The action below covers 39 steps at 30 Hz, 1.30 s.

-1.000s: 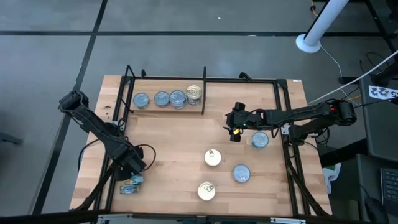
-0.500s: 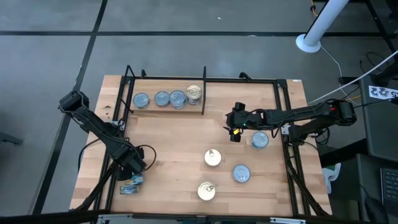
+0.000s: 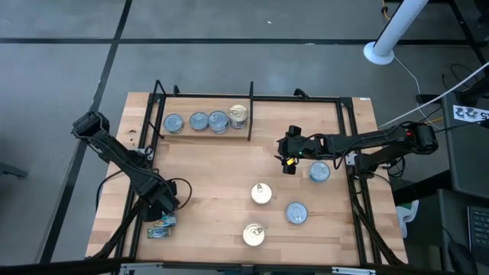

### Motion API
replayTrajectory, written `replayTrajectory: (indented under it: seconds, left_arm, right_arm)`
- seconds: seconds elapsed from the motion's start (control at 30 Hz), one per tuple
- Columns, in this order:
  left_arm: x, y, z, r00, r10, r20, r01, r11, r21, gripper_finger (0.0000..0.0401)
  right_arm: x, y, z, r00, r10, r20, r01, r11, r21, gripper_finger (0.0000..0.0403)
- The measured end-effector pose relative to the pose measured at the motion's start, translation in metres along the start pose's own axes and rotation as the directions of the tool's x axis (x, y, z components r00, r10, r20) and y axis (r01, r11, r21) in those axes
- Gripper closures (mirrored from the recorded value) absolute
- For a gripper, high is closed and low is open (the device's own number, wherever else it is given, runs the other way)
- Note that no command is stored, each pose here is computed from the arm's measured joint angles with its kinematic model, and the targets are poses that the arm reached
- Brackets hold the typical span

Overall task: Stack canned seafood by type on shelf
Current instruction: Stack the left red tuna can on top of the red tuna can on the shelf

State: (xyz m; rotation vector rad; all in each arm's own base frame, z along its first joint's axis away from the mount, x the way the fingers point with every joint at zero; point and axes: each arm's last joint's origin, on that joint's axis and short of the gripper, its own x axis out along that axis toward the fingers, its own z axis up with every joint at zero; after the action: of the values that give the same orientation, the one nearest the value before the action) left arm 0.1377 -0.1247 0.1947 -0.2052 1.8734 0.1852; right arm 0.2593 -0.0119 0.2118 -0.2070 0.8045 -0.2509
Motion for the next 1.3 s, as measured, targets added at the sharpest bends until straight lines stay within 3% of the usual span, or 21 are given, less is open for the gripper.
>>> replayTrajectory:
  seconds: [0.23,0.67,0.93,1.3]
  left_arm:
    - [0.0,0.0,0.0,1.0,0.0,0.001,0.0,1.0,-0.007,0.0251]
    - [-0.003,0.007,0.008,1.0,0.013,0.025,-0.009,0.991,-0.131,0.0249]
    - [-0.012,0.026,0.021,0.997,0.068,0.037,-0.061,0.983,-0.173,0.0252]
    - [-0.037,0.052,0.047,0.977,0.141,0.158,-0.101,0.966,-0.238,0.0249]
  right_arm:
    - [0.0,0.0,0.0,1.0,0.0,0.0,0.0,1.0,0.0,0.0121]
    - [0.0,0.0,0.0,1.0,0.0,0.0,0.0,1.0,0.0,0.0121]
    - [0.0,0.0,0.0,1.0,0.0,0.001,0.0,1.0,0.0,0.0121]
    - [0.0,0.0,0.0,1.0,0.0,0.001,0.0,1.0,-0.001,0.0121]
